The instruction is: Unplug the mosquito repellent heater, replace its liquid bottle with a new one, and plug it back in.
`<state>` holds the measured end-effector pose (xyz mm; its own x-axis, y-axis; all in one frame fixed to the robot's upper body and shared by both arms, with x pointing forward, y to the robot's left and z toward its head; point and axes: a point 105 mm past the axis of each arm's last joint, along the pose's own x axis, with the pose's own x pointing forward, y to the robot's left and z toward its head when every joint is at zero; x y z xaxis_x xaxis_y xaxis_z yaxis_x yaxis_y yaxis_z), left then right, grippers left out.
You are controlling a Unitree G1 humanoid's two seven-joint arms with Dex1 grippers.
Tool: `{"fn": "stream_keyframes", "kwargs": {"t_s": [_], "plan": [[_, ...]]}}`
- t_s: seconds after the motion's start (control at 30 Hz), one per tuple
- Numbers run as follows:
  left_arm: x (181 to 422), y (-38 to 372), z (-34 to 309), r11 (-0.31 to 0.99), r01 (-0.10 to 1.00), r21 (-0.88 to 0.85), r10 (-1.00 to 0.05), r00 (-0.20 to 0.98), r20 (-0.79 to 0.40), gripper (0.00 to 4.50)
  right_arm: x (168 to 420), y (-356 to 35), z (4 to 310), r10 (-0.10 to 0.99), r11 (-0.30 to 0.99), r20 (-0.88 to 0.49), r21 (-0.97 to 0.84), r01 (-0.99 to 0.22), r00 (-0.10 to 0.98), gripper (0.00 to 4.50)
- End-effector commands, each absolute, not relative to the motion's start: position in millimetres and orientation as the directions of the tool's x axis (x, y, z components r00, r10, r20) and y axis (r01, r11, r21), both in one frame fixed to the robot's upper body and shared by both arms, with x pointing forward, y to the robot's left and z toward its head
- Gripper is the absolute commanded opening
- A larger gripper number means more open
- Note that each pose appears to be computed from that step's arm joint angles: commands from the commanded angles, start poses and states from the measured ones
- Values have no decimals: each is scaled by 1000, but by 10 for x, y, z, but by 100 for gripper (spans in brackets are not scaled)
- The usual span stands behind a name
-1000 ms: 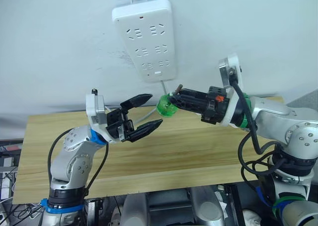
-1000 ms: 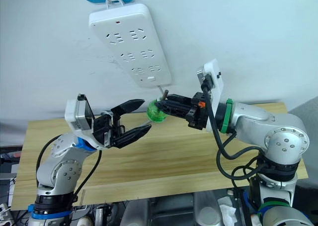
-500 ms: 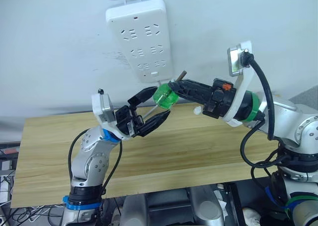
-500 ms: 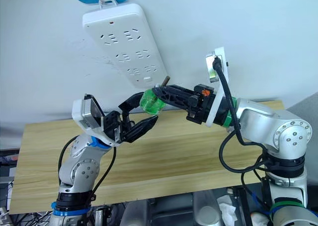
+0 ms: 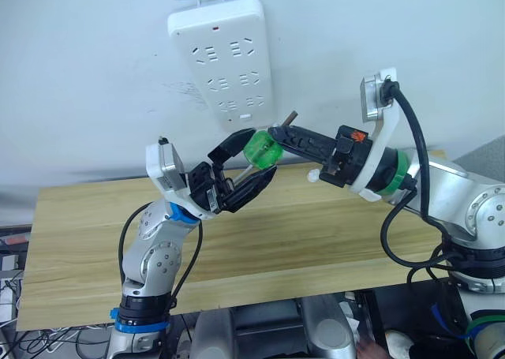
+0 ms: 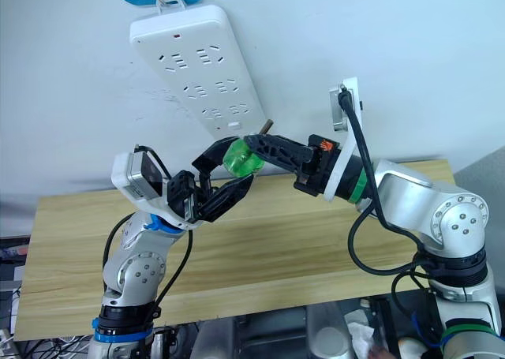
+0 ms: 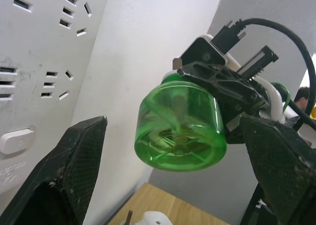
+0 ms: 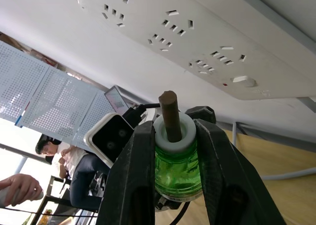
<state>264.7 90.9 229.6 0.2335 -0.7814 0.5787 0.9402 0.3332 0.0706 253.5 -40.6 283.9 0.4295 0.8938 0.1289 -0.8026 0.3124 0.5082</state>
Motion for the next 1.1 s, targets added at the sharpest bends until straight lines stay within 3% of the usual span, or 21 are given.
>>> {"fn": "stream_keyframes", "kwargs": {"t_s": [0.03, 0.1, 1.1], "plan": [[2566, 903, 2341, 308, 948, 85, -779, 200, 594, 412, 2414, -393, 2923, 902, 273, 169, 491, -827, 397, 80], [2582, 901, 2345, 318, 944, 84, -773, 207, 600, 366, 2420, -395, 2937, 899, 267, 179, 496, -826, 399, 80], [2679, 829, 2405, 309, 949, 64, -748, 201, 633, 366, 2380, -352, 2981, 906, 236, 203, 488, -840, 372, 80]]}}
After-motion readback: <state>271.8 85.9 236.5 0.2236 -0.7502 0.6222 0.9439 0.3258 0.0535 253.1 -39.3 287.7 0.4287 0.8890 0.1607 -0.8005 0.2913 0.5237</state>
